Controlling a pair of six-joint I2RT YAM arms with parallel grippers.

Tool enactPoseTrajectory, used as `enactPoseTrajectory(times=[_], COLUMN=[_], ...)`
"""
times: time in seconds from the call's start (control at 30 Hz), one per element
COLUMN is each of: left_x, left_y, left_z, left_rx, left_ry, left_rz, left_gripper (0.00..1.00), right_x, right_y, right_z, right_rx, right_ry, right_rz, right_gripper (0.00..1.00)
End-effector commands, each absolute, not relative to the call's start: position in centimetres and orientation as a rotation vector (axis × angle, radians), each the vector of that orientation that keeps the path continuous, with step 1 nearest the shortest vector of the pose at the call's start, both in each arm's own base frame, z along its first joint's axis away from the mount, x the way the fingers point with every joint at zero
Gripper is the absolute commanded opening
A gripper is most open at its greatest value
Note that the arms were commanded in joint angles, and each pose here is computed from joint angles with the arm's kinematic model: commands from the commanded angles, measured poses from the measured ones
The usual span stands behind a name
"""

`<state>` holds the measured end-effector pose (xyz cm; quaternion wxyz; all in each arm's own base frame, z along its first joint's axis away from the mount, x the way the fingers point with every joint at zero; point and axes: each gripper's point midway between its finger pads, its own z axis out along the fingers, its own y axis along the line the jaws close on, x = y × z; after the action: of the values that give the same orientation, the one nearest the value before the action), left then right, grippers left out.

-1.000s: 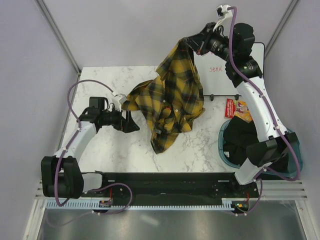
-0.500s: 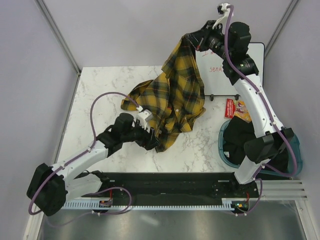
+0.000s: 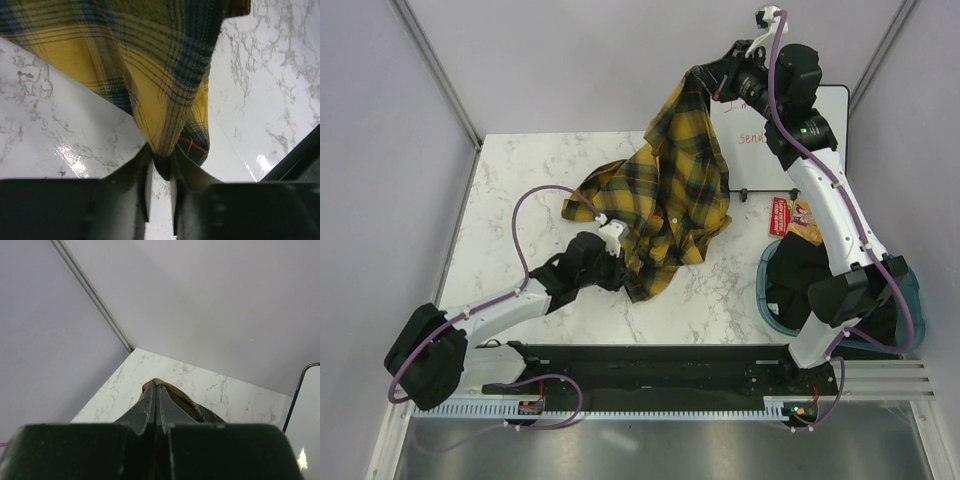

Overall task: Fold and stack the long sleeve shirts
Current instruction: Flatten the shirt out

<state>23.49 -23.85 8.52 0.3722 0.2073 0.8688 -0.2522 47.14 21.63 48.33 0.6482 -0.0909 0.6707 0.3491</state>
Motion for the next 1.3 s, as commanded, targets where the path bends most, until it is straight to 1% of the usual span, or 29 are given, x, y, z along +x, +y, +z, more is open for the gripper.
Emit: enactPoseTrajectory(times=[0.0,0.07,0.13,0.17,0.2,0.23,0.27,0.3,0.33,0.37,0.4,0.43,0.47,0.57,0.7,0.73,0.87,0.97,1.07,1.1,1.17,1.2,1.27], left_x=[26.6,26.9,27.5,28.3,29.4,28.7,30.0,31.0,30.6,31.2,31.4,31.2,30.9,28.7,25.2,23.8,20.9,20.1,21.0,21.4,23.5,24.3,27.0], left_y=[-22.5,-22.1,-19.5,-18.8,-16.7,-14.8,-13.6,-10.6,-9.1,-8.5,-6.3,-5.8,-4.9,-2.1,0.7,1.3,3.9,4.8,4.9,5.0,5.1,5.3,5.4], left_z=[10.6,12.5,13.2,15.8,16.9,16.6,20.5,22.0,22.8,27.8,29.9,31.9,35.1,40.8,45.1,46.3,51.0,53.1,52.2,51.9,49.4,48.5,45.9], left_rx=[0.412,0.432,0.418,0.477,0.453,0.455,0.534,0.506,0.530,0.619,0.597,0.627,0.668,0.660,0.572,0.542,0.416,0.389,0.426,0.428,0.448,0.447,0.458], left_ry=[2.130,2.094,2.122,2.058,2.056,2.137,2.044,2.041,2.069,1.948,1.918,1.873,1.806,1.665,1.557,1.518,1.401,1.368,1.385,1.386,1.450,1.471,1.523], left_rz=[-0.638,-0.686,-0.661,-0.621,-0.550,-0.497,-0.426,-0.346,-0.309,-0.272,-0.215,-0.176,-0.071,0.154,0.376,0.421,0.593,0.659,0.686,0.689,0.687,0.687,0.672], left_gripper=[0.02,0.02,0.02,0.02,0.02,0.02,0.02,0.02,0.02,0.02,0.02,0.02,0.02,0.02,0.02,0.02,0.02,0.02,0.02,0.02,0.02,0.02,0.02], right_x=[45.8,45.7,45.5,45.5,45.6,45.4,45.4,45.4,45.1,44.8,44.6,44.0,43.5,41.3,37.7,36.4,34.1,33.0,33.0,33.5,34.4,35.8,37.6], right_y=[20.5,20.3,19.9,19.7,19.3,18.9,18.4,17.7,17.3,17.0,16.5,16.3,16.2,15.8,14.5,14.0,12.3,12.1,12.5,12.7,13.4,13.9,14.7], right_z=[51.8,52.1,52.5,52.7,52.9,53.8,54.5,55.2,56.3,56.9,57.4,58.0,58.2,58.6,60.2,61.1,62.8,62.9,60.9,59.4,57.3,55.1,52.9], right_rx=[-0.205,-0.201,-0.195,-0.194,-0.193,-0.194,-0.187,-0.179,-0.191,-0.195,-0.196,-0.202,-0.208,-0.227,-0.239,-0.241,-0.232,-0.251,-0.271,-0.271,-0.284,-0.283,-0.289], right_ry=[1.422,1.416,1.407,1.402,1.396,1.373,1.357,1.342,1.311,1.296,1.284,1.272,1.266,1.257,1.216,1.191,1.138,1.139,1.192,1.229,1.279,1.334,1.385], right_rz=[0.760,0.755,0.743,0.737,0.723,0.712,0.697,0.680,0.662,0.654,0.647,0.649,0.655,0.653,0.607,0.588,0.492,0.480,0.495,0.506,0.536,0.552,0.580], right_gripper=[0.00,0.00,0.00,0.00,0.00,0.00,0.00,0.00,0.00,0.00,0.00,0.00,0.00,0.00,0.00,0.00,0.00,0.00,0.00,0.00,0.00,0.00,0.00])
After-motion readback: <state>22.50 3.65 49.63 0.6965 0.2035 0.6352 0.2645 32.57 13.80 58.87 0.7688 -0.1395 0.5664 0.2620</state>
